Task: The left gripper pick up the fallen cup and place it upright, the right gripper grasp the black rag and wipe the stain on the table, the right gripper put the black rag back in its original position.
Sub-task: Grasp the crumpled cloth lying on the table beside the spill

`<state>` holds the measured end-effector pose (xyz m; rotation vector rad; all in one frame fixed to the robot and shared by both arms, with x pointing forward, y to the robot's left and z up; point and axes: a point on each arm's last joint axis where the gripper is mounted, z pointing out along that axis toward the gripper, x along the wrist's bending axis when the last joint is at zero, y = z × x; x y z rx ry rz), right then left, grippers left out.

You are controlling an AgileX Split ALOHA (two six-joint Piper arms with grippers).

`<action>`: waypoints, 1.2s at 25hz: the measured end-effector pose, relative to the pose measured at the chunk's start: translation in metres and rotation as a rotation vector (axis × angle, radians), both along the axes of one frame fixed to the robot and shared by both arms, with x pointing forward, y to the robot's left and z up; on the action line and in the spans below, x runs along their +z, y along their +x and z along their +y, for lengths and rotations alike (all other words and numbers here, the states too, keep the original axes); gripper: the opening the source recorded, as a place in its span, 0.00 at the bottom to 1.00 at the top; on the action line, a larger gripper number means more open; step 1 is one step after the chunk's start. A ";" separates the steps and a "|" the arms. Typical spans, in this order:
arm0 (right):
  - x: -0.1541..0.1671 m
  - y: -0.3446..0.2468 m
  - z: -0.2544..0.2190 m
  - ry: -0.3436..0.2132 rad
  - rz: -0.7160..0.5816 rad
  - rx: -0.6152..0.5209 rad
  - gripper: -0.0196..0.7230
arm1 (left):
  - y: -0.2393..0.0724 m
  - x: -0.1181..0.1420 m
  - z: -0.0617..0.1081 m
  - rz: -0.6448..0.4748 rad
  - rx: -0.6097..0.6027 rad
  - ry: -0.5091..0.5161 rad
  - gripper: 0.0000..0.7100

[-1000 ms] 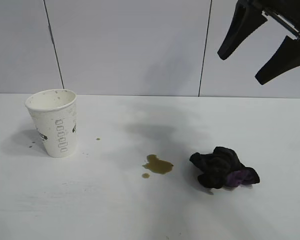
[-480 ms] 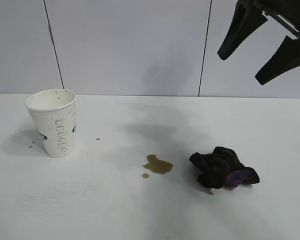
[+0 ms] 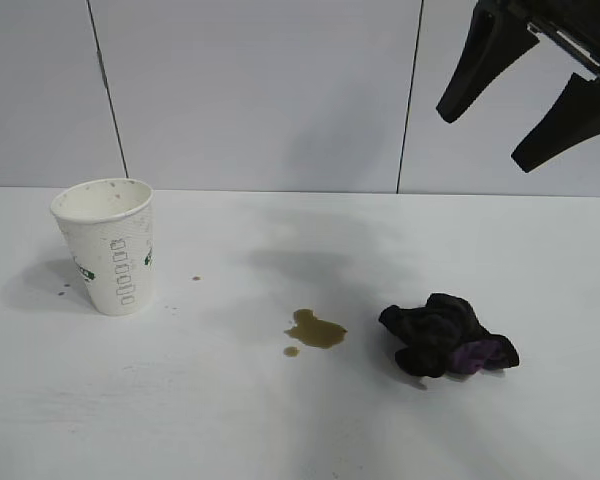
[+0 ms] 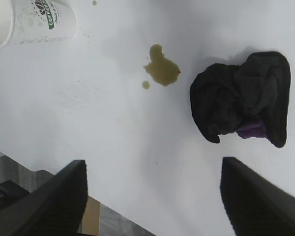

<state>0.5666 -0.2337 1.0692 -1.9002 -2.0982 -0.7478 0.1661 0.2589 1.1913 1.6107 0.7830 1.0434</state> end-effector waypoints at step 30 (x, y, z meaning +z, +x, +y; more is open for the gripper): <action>-0.003 0.000 -0.005 -0.073 -0.017 0.031 0.72 | 0.064 -0.150 0.044 0.477 0.405 -0.072 0.98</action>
